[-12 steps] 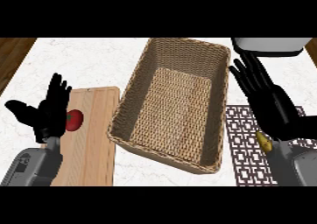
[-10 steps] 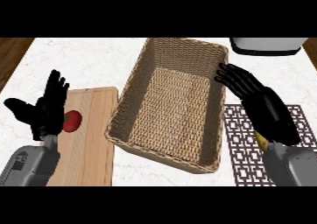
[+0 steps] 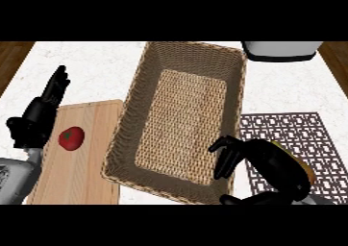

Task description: Pick the pear from the placemat and place it in the basket

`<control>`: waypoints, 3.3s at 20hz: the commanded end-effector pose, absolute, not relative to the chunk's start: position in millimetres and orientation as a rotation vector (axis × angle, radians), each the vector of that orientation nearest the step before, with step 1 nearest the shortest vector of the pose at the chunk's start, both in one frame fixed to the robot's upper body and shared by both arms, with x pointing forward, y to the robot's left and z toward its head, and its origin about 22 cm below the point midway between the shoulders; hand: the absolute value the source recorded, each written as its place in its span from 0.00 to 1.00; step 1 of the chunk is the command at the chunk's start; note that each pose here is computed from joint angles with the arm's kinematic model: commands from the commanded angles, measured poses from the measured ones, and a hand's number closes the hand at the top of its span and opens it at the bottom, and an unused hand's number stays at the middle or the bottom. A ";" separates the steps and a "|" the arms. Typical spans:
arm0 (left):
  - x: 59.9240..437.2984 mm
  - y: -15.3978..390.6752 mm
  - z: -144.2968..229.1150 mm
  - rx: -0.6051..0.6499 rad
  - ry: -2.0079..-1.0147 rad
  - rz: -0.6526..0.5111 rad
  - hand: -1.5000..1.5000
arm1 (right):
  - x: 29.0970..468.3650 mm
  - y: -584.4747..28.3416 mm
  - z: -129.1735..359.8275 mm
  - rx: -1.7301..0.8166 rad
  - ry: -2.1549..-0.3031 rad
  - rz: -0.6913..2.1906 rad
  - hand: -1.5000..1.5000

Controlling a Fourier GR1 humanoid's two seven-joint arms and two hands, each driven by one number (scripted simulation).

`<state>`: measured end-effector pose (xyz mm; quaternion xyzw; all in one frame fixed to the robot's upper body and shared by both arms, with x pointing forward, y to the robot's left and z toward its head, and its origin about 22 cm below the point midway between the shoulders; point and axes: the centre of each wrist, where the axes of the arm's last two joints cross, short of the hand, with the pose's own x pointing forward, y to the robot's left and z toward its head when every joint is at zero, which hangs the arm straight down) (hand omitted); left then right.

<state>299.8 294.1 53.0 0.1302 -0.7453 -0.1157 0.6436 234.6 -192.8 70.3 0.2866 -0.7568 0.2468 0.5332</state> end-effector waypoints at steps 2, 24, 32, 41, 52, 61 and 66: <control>294.4 304.7 67.2 0.334 -1.714 -0.362 0.50 | 165.8 -178.3 48.9 0.604 -1.758 0.754 0.00; 292.4 293.5 73.2 0.279 -1.705 -0.377 0.50 | 201.2 -226.7 232.3 -0.527 -1.057 2.029 0.00; 277.6 288.0 63.8 0.289 -1.727 -0.396 0.50 | 233.7 -211.4 196.9 -0.544 -0.921 2.037 0.00; 282.8 292.4 68.0 0.306 -1.727 -0.384 0.50 | 247.7 -230.1 161.0 -0.581 -0.831 2.095 0.00; 276.1 290.1 80.1 0.294 -1.710 -0.369 0.50 | 266.3 -253.9 112.3 -0.625 -0.751 2.088 0.00; 289.2 292.3 84.6 0.300 -1.715 -0.378 0.50 | 276.0 -265.8 79.3 -0.607 -0.827 2.098 0.00; 286.4 309.5 74.1 0.290 -1.716 -0.377 0.50 | 267.9 -273.1 61.5 -0.614 -0.843 2.103 0.00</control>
